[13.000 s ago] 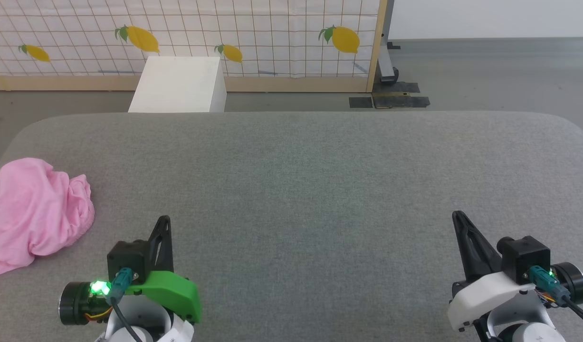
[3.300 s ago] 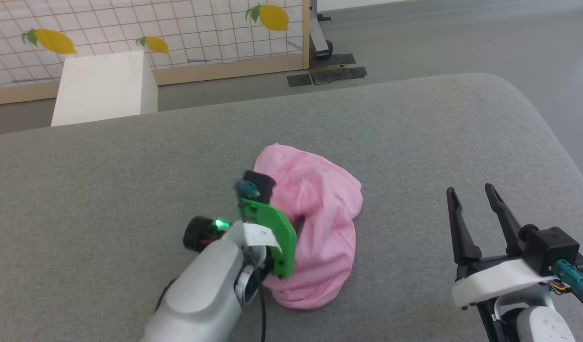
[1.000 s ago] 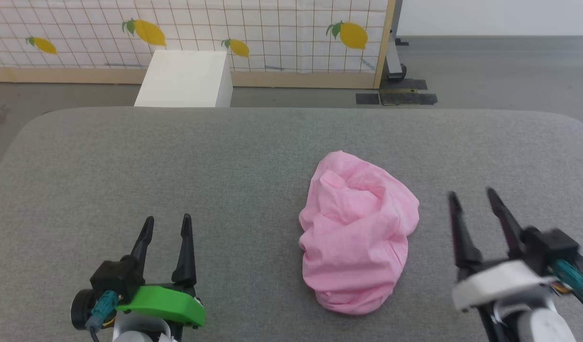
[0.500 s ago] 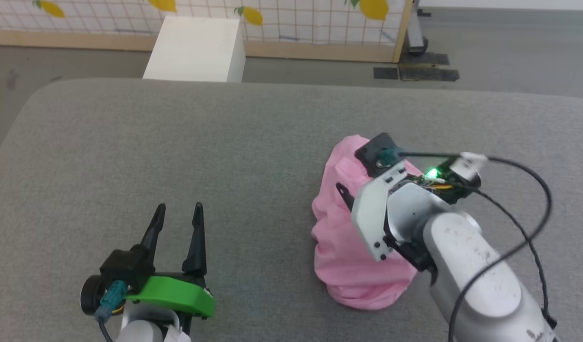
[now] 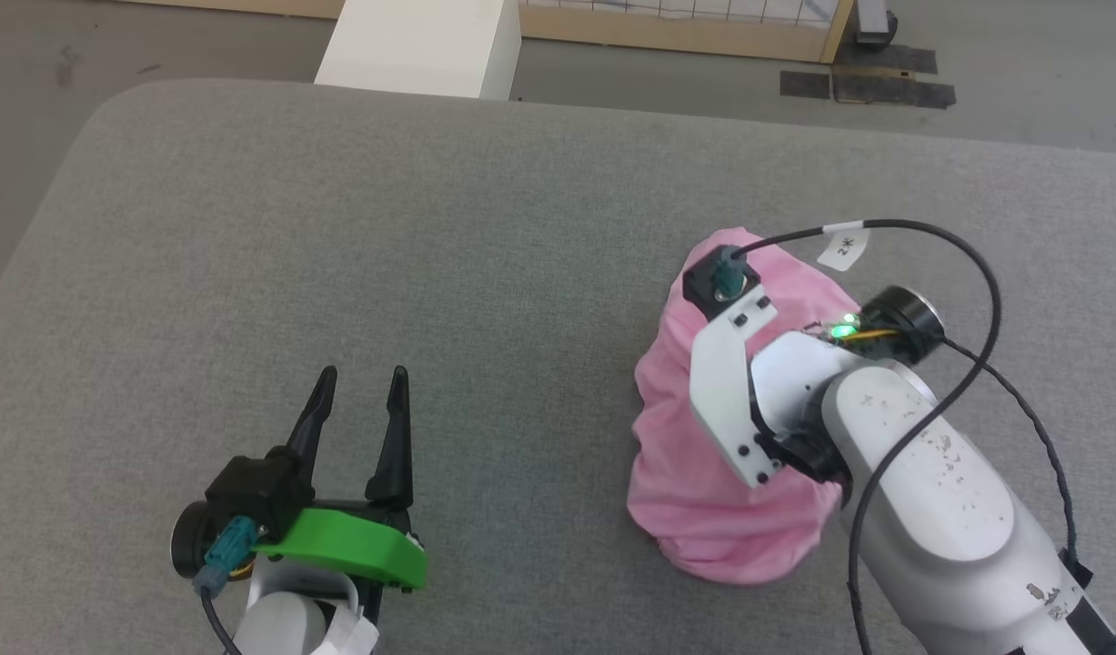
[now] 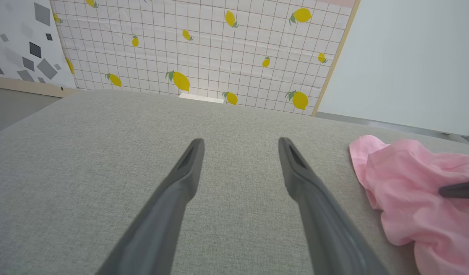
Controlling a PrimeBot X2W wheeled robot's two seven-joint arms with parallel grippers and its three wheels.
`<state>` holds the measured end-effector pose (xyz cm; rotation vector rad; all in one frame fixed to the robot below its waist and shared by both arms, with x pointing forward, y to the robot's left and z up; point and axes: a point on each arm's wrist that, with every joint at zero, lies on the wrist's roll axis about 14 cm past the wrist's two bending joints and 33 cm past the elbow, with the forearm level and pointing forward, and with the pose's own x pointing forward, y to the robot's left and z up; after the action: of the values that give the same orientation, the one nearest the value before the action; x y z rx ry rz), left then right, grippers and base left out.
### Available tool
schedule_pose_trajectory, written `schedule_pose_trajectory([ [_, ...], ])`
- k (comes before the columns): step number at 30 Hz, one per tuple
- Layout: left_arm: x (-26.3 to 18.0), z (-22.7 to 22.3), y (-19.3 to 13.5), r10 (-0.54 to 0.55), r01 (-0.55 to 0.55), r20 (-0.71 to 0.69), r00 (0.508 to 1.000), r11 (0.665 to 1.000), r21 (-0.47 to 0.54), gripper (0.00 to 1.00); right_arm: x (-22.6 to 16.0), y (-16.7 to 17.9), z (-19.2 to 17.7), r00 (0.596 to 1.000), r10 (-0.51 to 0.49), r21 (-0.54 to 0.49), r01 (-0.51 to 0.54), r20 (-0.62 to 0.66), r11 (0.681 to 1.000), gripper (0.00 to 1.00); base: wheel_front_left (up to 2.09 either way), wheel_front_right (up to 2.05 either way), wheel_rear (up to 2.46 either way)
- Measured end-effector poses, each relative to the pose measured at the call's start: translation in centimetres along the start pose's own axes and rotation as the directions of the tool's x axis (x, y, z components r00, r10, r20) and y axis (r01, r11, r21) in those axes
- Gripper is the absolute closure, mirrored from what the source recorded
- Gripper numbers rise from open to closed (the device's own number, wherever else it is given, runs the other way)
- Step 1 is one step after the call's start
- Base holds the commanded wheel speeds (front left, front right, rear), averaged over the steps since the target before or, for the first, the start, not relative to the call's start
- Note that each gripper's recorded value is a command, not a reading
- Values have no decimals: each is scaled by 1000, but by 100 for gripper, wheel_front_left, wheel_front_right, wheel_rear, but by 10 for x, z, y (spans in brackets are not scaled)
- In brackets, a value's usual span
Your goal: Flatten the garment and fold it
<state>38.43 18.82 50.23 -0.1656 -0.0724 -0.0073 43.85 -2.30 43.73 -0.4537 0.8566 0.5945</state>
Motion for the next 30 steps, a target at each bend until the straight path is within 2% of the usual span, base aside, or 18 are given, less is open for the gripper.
schedule_pose_trajectory([
  [3,0,3,-2,-6,6,9,1000,1000,-1,0,-13,6,32,988,14,-3,-14,152,1000,100,0,0,0],
  [6,0,7,-6,-18,18,20,1000,1000,-2,0,-35,12,75,939,25,-7,-24,344,1000,100,0,0,0],
  [8,0,9,-9,-26,27,26,999,1000,-4,0,-54,10,103,882,18,-3,-19,470,1000,100,0,0,0],
  [12,1,12,-13,-38,39,37,999,999,-5,0,-101,-3,154,712,-12,29,-12,702,999,100,0,0,0],
  [14,1,14,-14,-41,41,42,998,999,-6,0,-125,-11,171,612,-25,60,-36,791,998,100,0,0,0],
  [16,1,16,-15,-43,44,48,998,999,-6,0,-135,-16,175,567,-40,84,-52,822,995,100,0,0,0],
  [17,1,17,-15,-44,44,50,998,999,-6,0,-136,-21,173,563,-55,102,-52,825,993,100,0,0,0],
  [19,0,18,-16,-46,47,53,998,999,-6,0,-129,-31,163,585,-92,149,-49,806,988,100,0,0,0],
  [22,0,19,-17,-51,51,58,997,999,-7,0,-99,-46,120,685,-156,243,-31,712,970,100,0,0,0],
  [24,0,20,-19,-55,55,61,997,998,-7,0,-75,-52,76,766,-195,314,-10,613,949,100,0,0,0],
  [26,-1,20,-20,-57,58,61,996,998,-7,0,-59,-56,36,821,-227,362,27,523,932,100,0,0,0],
  [28,-1,21,-20,-59,59,62,996,998,-7,0,-51,-62,1,852,-266,414,64,451,908,100,0,0,0],
  [30,-1,21,-21,-61,61,63,996,998,-2,0,-51,-69,-25,865,-302,453,100,400,886,100,0,0,0],
])
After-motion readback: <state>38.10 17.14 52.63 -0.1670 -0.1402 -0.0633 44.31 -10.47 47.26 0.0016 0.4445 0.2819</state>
